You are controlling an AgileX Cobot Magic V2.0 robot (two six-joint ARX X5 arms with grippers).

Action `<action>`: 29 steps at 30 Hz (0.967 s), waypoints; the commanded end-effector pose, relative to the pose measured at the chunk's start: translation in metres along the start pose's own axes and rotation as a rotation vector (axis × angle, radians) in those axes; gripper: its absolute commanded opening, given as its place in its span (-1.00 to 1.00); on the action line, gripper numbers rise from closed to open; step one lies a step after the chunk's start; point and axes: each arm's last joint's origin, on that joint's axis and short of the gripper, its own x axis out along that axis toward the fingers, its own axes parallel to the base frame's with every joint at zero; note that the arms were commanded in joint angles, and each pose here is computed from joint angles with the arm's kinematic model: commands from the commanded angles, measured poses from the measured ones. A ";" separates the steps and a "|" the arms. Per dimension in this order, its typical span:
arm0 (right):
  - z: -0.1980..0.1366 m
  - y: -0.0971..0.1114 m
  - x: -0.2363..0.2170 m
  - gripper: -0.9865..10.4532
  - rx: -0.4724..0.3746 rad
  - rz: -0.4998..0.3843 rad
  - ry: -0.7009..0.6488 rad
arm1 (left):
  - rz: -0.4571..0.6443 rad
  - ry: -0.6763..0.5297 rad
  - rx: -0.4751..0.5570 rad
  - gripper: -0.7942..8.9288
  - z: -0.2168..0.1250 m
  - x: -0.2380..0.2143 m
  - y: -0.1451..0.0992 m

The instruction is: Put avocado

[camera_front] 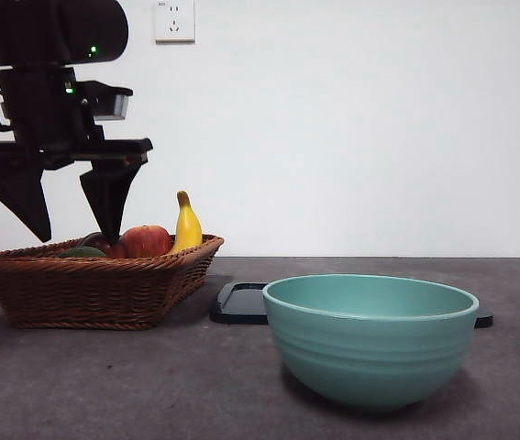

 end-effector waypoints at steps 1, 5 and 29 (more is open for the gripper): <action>0.005 0.002 -0.003 -0.15 -0.005 0.006 -0.018 | 0.003 0.004 0.001 0.00 0.005 0.008 -0.003; 0.005 0.002 -0.003 -0.15 -0.006 0.006 -0.018 | 0.007 0.036 0.005 0.00 0.004 0.019 -0.004; 0.005 0.002 -0.003 -0.15 -0.006 0.006 -0.018 | 0.011 0.075 -0.013 -0.42 0.004 0.042 -0.006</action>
